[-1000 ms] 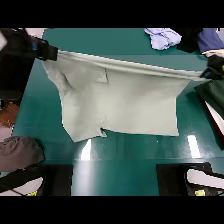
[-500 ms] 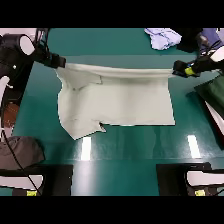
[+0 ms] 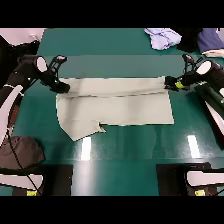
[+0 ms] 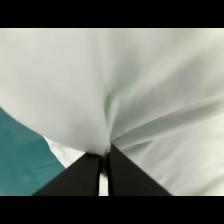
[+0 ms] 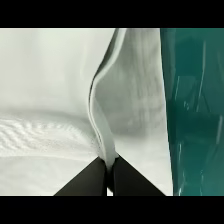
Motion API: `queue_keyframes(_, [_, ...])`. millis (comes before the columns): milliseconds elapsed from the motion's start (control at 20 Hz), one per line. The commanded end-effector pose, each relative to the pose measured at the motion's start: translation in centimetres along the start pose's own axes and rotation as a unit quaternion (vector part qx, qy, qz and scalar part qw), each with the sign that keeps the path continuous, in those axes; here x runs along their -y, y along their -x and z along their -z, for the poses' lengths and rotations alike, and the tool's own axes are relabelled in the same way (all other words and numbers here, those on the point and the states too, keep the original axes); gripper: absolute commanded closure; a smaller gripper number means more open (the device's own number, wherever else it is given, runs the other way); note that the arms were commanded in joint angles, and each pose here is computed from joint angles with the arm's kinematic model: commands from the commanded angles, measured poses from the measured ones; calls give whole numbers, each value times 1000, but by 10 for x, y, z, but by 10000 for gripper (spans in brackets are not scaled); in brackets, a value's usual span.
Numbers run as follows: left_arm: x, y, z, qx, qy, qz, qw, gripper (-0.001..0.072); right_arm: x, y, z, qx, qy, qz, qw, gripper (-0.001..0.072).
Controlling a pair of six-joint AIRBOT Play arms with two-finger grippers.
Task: Fold the shirts.
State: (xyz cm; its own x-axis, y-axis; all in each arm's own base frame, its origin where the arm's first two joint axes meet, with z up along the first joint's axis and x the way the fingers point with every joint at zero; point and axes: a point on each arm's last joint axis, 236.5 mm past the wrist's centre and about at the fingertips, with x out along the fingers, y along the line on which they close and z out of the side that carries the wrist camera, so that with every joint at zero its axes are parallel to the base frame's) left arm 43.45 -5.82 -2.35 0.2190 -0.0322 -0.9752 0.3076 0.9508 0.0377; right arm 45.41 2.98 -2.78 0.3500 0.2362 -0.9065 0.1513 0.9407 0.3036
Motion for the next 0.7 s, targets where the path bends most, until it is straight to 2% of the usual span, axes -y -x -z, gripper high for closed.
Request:
queue_keyframes(0, [1,-7,21,-37,-3,1,999,398,1,-3,9,-16,-1,0,1000,676])
queue_keyframes(50, [-1,-5,24,-44,-2,-3,999,102,-1,0,7,-15,1,0,1000,480])
queue_keyframes(100, [-6,-2,28,-52,0,-14,999,103,-2,6,5,-18,2,-2,1000,238])
queue_keyframes(150, [-10,4,32,-58,-2,-22,998,102,-3,13,3,-23,3,-3,1000,207])
queue_keyframes(300, [-19,34,43,-57,14,-46,997,102,-4,34,14,-64,26,-5,998,207])
queue_keyframes(400, [-12,49,55,-48,29,-38,998,102,0,42,34,-89,31,-6,996,207])
queue_keyframes(650, [17,40,136,-99,77,-6,992,102,4,57,77,-83,38,-4,996,207])
